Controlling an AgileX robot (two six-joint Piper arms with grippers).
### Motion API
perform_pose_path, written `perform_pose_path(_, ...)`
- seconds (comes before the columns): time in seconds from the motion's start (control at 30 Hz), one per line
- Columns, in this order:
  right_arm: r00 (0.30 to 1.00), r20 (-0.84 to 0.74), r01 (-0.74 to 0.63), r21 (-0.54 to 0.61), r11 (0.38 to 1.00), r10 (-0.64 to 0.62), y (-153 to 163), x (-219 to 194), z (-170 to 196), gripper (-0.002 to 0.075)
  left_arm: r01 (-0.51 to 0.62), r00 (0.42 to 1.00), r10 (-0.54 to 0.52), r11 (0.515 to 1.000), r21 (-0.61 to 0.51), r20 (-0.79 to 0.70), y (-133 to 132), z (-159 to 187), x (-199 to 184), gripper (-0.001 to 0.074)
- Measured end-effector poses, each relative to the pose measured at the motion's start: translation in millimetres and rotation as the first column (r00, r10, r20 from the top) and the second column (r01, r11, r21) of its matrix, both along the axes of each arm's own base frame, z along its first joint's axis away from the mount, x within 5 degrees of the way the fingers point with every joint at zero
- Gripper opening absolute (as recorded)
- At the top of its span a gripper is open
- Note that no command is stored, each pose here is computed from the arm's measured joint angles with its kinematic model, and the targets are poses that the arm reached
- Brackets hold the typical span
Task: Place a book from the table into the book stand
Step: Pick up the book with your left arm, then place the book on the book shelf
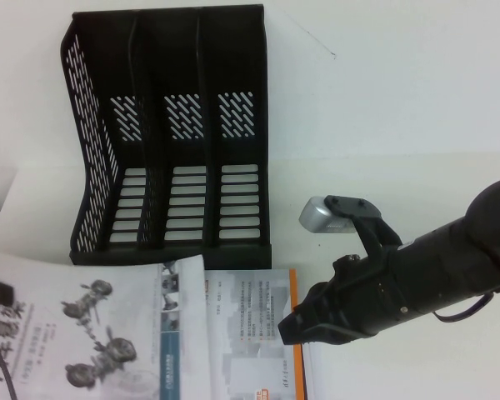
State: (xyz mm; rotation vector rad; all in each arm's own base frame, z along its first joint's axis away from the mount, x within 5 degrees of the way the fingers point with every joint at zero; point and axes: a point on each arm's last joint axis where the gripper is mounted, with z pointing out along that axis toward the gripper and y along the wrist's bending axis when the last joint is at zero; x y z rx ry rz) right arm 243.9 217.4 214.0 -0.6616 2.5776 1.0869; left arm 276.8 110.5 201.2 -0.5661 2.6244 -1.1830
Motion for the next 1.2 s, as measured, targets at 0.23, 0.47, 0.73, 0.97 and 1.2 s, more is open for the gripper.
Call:
perform_pose_path(0.23, 0.999, -0.023, -0.024, 0.005, 1.0, 0.024, 0, -3, 0, 0.0004, -0.062, 0.989, 0.036, 0.982, 0.178, 0.144, -14, 86, -28, 0.0116)
perform_pose_path(0.47, 0.998, -0.047, -0.05, 0.012, 0.999, 0.05, 1, -7, 0, 0.0004, -0.16, 0.944, 0.06, 0.944, 0.289, 0.326, -38, 165, -65, 0.0114)
perform_pose_path(0.73, 0.995, -0.055, -0.079, 0.018, 0.997, 0.08, 1, -9, 0, 0.0004, -0.26, 0.872, 0.082, 0.913, 0.314, 0.483, -49, 224, -78, 0.0114)
perform_pose_path(0.97, 0.994, -0.067, -0.084, 0.034, 0.996, 0.086, 2, -10, 2, 0.0004, -0.192, 0.809, -0.012, 0.94, 0.283, 0.587, -71, 268, -64, 0.0114)
perform_pose_path(1.2, 0.99, -0.089, -0.108, 0.046, 0.993, 0.111, 2, -13, 2, 0.0004, -0.113, 0.818, -0.096, 0.94, 0.323, 0.567, -79, 280, -16, 0.0114)
